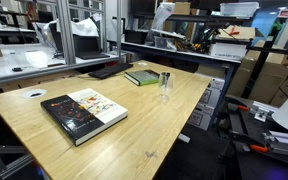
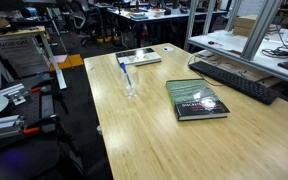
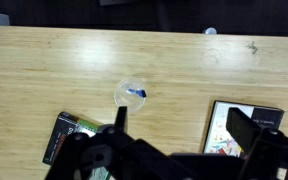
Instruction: Remove the marker from the glass and put it on top of the book
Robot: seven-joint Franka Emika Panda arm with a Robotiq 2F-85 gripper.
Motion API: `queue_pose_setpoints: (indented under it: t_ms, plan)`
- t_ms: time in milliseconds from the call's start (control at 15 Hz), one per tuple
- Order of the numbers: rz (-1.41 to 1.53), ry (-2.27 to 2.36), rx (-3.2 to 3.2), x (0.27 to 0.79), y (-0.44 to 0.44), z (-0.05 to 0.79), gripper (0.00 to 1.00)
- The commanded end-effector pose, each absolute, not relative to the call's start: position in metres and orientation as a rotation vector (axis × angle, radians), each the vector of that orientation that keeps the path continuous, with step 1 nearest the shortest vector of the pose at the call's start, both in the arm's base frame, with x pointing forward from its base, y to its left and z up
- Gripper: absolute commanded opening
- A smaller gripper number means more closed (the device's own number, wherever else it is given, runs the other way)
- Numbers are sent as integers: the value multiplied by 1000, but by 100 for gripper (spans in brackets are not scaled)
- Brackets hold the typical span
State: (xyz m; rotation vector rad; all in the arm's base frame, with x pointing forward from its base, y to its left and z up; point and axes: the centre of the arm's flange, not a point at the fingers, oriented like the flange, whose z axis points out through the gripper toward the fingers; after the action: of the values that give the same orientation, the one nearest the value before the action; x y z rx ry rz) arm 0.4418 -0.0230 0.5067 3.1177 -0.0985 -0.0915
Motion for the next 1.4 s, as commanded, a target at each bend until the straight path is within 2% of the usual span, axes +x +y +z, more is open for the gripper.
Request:
queue_pose_setpoints:
  t_ms: [0, 600, 867, 1333]
  plan:
    - [-86, -99, 3118, 442, -23, 508, 100]
    - [-70, -122, 3118, 443, -22, 509, 100]
    - [-62, -400, 3128, 450, -24, 505, 100]
    - [-277, -1001, 3092, 467, -73, 464, 100]
